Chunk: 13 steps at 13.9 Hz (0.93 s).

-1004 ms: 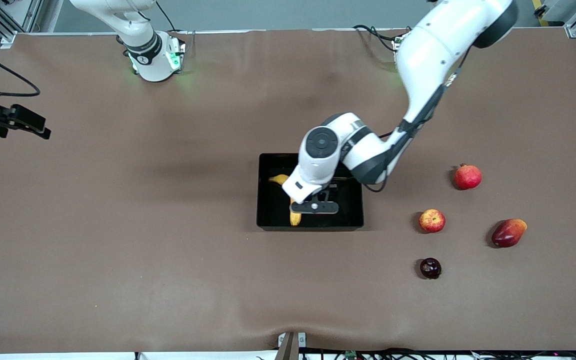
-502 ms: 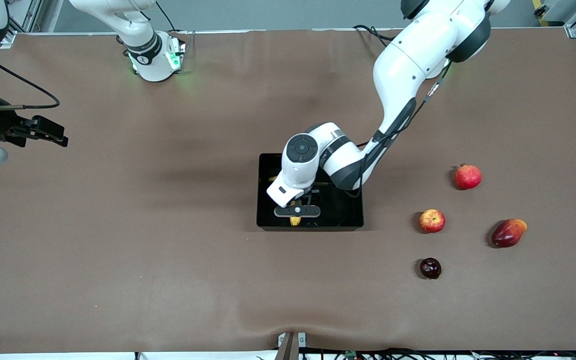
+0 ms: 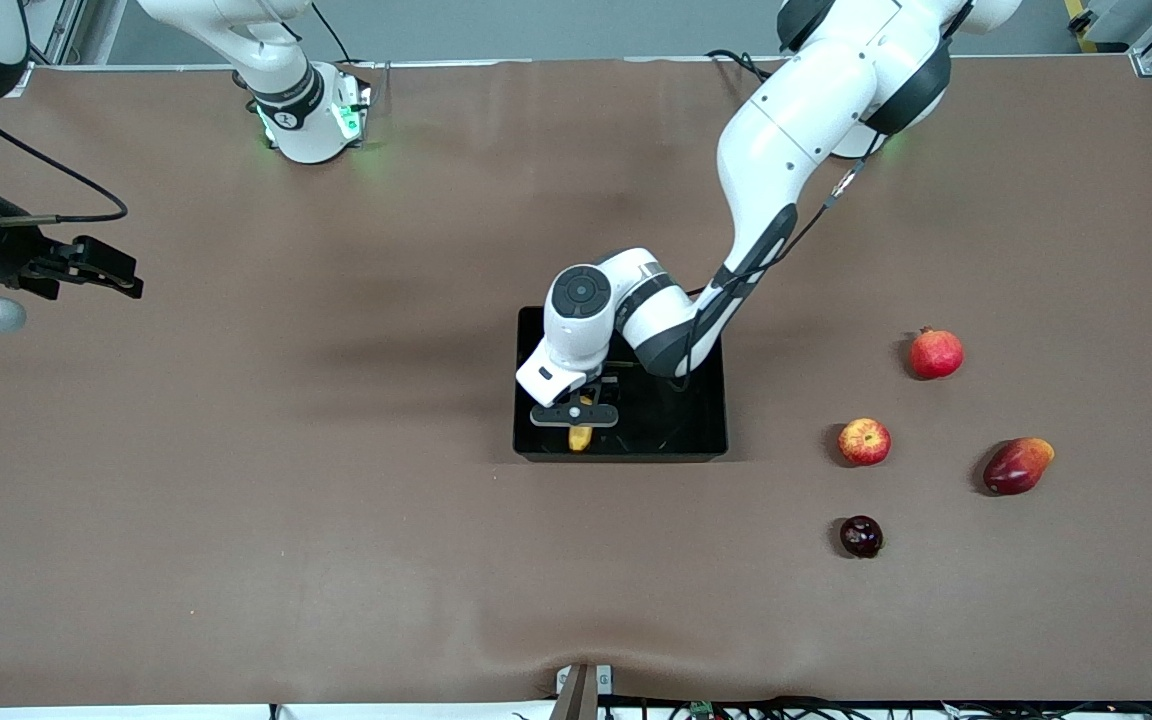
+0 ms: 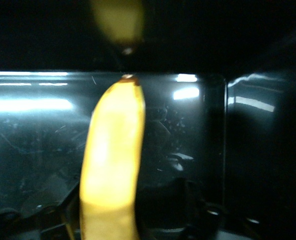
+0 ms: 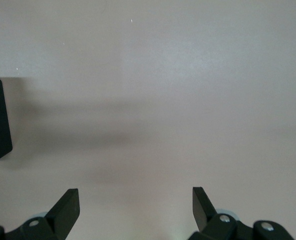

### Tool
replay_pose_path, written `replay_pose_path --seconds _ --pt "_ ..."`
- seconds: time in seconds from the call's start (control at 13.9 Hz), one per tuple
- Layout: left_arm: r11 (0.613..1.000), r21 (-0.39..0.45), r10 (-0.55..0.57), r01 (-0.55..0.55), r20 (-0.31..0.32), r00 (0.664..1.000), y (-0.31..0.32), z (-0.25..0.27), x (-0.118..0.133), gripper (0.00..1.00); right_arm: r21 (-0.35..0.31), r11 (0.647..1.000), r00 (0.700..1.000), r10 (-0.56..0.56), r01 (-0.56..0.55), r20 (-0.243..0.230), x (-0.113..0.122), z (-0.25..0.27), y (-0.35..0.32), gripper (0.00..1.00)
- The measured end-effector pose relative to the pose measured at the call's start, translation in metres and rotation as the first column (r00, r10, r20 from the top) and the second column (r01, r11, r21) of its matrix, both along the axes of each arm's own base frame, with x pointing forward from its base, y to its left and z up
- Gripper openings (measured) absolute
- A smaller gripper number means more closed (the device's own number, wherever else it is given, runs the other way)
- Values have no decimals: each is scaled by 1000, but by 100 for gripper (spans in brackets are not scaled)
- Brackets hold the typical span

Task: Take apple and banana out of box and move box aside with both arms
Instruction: 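Grasp the yellow banana in the box with the left gripper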

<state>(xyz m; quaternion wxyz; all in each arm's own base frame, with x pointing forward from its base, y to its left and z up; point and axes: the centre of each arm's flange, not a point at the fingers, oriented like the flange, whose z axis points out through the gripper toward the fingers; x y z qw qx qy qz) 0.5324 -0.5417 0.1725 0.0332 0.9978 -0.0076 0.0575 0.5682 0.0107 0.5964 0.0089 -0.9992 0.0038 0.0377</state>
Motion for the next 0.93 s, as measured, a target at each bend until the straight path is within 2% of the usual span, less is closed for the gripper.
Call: replay_pose_path --seconds 0.22,0.29,0.57,0.93 --pt "1000 0 2 -2 11 1000 -2 4 2 44 0 1000 1000 0 0 1 0 0 0 100" --pt "1000 0 2 -2 12 1000 -2 4 2 41 0 1000 1000 0 0 1 0 0 0 100" --pt "999 48 14 -13 -4 1000 1 21 6 41 0 1000 1000 2 -2 0 1 -1 1 100" --pt "995 84 59 -62 34 998 16 126 21 39 1 999 999 35 -35 -3 9 -14 21 100"
